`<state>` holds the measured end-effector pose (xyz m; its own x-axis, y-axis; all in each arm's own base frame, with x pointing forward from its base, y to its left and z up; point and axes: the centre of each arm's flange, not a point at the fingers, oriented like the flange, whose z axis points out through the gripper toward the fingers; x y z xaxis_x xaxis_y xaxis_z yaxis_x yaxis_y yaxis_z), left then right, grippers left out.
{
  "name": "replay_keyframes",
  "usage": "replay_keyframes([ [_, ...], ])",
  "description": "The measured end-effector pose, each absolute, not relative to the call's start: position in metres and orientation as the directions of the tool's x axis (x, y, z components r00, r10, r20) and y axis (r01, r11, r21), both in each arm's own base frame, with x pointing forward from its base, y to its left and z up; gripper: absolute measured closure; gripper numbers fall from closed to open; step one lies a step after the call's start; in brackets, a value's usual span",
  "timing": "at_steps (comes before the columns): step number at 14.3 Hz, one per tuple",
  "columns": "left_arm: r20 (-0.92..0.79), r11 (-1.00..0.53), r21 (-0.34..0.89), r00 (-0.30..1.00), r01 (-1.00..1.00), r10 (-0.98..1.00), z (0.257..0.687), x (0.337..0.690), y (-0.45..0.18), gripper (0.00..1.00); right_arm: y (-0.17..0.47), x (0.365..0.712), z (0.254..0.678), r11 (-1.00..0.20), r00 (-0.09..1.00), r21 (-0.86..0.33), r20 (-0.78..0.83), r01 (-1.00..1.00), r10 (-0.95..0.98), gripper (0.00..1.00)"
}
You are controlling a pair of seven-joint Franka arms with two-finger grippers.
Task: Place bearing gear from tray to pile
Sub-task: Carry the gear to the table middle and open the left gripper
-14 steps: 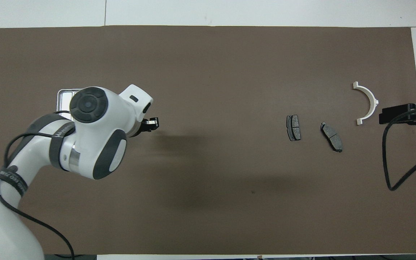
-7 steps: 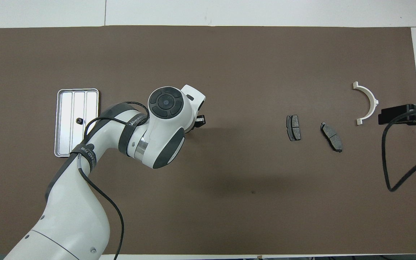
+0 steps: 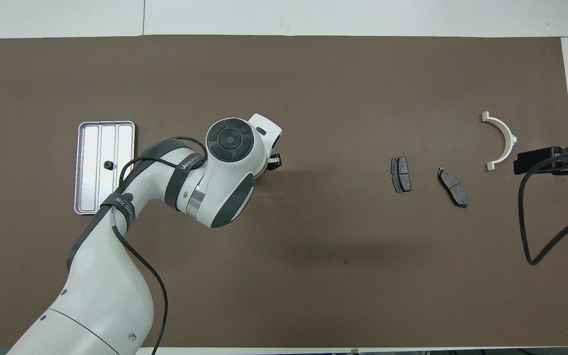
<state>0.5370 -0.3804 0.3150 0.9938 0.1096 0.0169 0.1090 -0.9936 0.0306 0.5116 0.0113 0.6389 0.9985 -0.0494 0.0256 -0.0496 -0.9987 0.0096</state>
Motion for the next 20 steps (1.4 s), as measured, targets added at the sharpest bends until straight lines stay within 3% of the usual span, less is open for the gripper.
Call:
replay_keyframes([
  [10, 0.022, -0.996, 0.020, 0.996, 0.088, 0.089, 0.295, 0.517, -0.392, 0.66, 0.072, 0.512, 0.578, -0.983, 0.984, 0.014, 0.000, -0.181, -0.181, 0.00],
  [12, 0.031, -0.997, 0.013, 0.996, 0.079, 0.079, 0.295, 0.517, -0.391, 0.61, 0.083, 0.512, 0.565, -0.981, 0.981, 0.011, 0.008, -0.192, -0.191, 0.00],
  [14, 0.036, -0.997, 0.007, 0.997, 0.074, 0.074, 0.295, 0.518, -0.391, 0.46, 0.093, 0.514, 0.550, -0.979, 0.979, 0.007, 0.017, -0.204, -0.204, 0.00],
  [18, 0.029, -0.997, -0.006, 0.996, 0.081, 0.081, 0.307, 0.522, -0.387, 0.02, 0.117, 0.528, 0.518, -0.967, 0.967, -0.003, 0.027, -0.255, -0.254, 0.00],
  [20, 0.039, -0.997, -0.008, 0.996, 0.081, 0.080, 0.338, 0.530, -0.374, 0.00, 0.135, 0.532, 0.504, -0.960, 0.959, -0.007, 0.027, -0.281, -0.281, 0.00],
])
